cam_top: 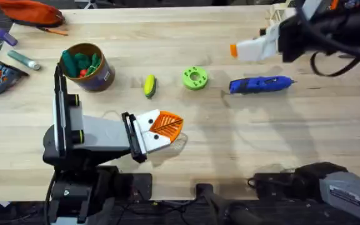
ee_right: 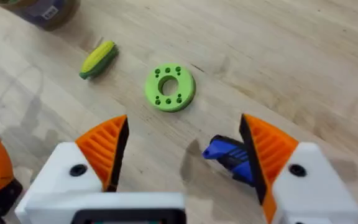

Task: Pick up the gripper from the table and insert it into the empty holder that is missing its gripper. Then pick up a screw, insert it into the mounting hole, and use the screwdriver to tighten it. Finally, clean up the table by picking up the vegetable and placing it into the bucket.

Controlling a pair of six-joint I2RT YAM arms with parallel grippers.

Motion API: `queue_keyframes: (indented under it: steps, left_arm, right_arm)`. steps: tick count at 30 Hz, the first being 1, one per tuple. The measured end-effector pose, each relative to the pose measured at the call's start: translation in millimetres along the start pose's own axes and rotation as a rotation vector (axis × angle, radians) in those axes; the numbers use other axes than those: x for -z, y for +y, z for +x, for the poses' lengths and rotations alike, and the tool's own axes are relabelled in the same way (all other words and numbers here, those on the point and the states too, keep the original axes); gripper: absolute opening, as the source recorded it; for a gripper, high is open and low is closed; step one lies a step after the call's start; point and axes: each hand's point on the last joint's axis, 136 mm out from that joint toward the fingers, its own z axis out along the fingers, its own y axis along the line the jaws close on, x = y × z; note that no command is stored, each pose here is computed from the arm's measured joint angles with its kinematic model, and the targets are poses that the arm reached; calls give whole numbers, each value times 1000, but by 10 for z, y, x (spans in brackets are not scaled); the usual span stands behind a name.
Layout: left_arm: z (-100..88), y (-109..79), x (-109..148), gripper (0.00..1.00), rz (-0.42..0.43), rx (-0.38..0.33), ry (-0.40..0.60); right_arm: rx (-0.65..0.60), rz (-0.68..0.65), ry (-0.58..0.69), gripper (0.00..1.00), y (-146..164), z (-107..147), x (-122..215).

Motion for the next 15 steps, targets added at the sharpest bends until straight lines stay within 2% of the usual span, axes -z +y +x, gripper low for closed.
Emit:
queue_keyframes:
  steps: [3, 6, 7, 8, 13, 15]
  left_arm:
    - [1, 1, 0, 12, 0, 0, 0]
    - [0, 1, 0, 13, 0, 0, 0]
    - [-1, 1, 0, 54, 0, -3, 0]
    - [0, 1, 0, 162, -1, -3, 0]
    - [0, 1, 0, 929, -1, -2, 0]
    - [0, 1, 0, 981, -1, -1, 0]
  right_arm:
    - [-28, -2, 33, 992, -11, 136, -59]
    - [-35, 1, 32, 993, -17, 133, -59]
    - [-37, 2, 33, 992, -17, 136, -59]
    - [-39, 1, 34, 992, -17, 138, -59]
    - [-47, 0, 43, 992, -12, 162, -58]
    - [-53, -1, 52, 992, -8, 184, -57]
